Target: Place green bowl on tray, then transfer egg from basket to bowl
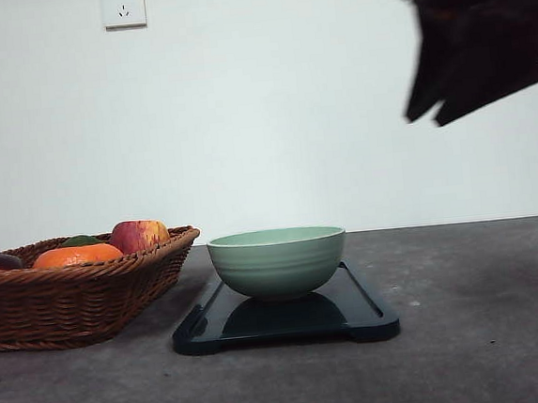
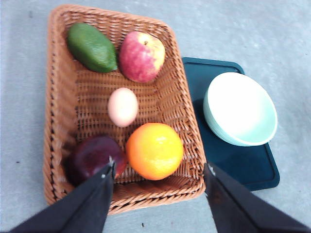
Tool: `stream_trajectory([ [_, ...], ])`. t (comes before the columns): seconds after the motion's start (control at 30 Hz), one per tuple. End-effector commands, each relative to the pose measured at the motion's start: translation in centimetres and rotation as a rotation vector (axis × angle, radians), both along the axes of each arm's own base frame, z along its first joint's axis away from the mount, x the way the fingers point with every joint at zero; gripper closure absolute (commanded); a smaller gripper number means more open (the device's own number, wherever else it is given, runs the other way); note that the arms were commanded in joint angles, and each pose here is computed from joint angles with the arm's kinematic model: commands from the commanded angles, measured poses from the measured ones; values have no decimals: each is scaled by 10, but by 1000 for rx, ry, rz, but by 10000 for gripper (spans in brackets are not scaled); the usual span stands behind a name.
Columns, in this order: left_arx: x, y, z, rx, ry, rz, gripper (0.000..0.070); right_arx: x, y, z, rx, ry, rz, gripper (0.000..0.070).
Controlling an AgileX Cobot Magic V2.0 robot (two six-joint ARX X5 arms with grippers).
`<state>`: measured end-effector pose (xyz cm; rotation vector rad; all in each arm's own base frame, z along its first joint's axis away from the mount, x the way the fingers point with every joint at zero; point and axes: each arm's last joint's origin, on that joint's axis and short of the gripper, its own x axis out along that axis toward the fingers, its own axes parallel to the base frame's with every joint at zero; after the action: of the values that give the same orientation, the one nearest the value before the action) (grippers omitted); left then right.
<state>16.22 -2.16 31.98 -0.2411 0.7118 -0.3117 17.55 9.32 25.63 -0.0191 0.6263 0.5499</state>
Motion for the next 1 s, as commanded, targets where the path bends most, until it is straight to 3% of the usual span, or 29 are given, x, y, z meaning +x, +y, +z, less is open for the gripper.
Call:
stream_trajectory([
  [0.0, 1, -1, 6, 5, -27, -16, 348, -12, -5, 4, 18, -30, -4, 486],
  [0.3, 8, -11, 11, -2, -1, -57, 337, -54, -29, 17, 15, -88, -68, 486],
  [0.43, 23, -18, 22, 98, 20, -52, 337, -59, -32, 21, 29, -123, -75, 486],
  [0.57, 44, -27, 32, 184, 63, -71, 331, -59, -32, 22, 29, -127, -79, 486],
  [0.67, 67, -32, 35, 204, 115, -84, 250, -57, -32, 21, 18, -122, -91, 487],
  [0.97, 131, -50, 16, 269, 234, -77, 252, -57, -31, 20, 14, -116, -90, 486],
])
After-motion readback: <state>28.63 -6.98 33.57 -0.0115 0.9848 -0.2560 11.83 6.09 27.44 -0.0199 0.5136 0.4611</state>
